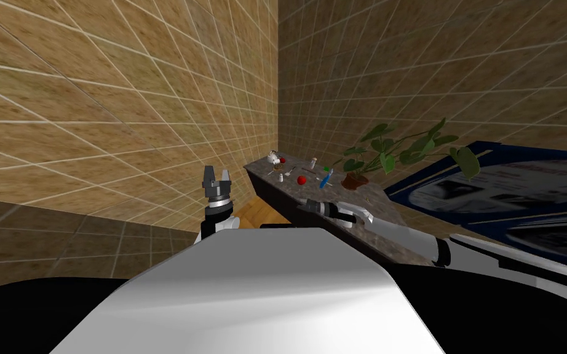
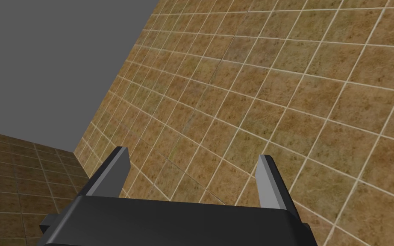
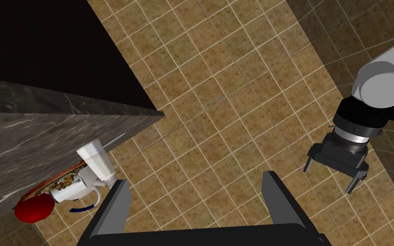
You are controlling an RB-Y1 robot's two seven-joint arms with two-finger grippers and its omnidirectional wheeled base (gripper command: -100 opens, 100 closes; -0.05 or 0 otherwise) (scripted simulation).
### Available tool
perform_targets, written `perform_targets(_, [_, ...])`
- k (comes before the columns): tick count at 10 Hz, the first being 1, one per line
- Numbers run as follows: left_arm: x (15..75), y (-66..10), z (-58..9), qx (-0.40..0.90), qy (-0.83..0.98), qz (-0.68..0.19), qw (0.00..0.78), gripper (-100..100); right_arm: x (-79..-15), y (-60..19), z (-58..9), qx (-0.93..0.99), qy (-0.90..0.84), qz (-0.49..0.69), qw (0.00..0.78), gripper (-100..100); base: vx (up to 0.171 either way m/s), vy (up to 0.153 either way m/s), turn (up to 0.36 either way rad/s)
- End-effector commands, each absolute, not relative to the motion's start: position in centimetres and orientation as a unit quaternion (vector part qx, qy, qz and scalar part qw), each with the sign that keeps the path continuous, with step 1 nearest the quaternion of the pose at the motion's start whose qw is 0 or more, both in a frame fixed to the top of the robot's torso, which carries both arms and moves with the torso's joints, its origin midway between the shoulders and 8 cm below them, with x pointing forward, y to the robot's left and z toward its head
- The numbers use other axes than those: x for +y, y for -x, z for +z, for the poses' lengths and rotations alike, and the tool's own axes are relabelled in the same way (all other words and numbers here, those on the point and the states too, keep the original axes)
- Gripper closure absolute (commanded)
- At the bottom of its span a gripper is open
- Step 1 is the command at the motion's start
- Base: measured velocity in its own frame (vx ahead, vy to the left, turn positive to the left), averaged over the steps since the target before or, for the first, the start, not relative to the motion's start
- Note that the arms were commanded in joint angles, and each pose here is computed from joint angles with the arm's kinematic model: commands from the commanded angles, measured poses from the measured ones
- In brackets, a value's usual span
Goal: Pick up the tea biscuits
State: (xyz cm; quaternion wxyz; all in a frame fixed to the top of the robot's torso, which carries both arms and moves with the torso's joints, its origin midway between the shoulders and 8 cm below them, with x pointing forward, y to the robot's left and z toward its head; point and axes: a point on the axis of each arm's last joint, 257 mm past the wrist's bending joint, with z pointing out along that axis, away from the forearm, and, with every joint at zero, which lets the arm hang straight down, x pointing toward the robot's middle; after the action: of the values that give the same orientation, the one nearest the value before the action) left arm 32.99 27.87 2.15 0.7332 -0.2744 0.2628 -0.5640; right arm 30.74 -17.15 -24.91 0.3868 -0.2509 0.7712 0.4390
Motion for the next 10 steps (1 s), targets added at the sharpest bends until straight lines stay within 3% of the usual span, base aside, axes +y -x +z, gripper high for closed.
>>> perform_targets(1, [27.9, -33.0, 2.1, 0.263, 0.274, -0.564, 0.733, 0, -19.2, -30.2, -26.4, 0.788, 0.271, 0.411, 0.37, -100, 0.022, 0.028, 0.153])
perform_targets(10, [27.9, -33.0, 2.1, 0.263, 0.274, -0.564, 0.733, 0, -32.6, -26.0, -31.2, 0.86, 0.328, 0.274, 0.28, -100, 0.021, 0.022, 0.12])
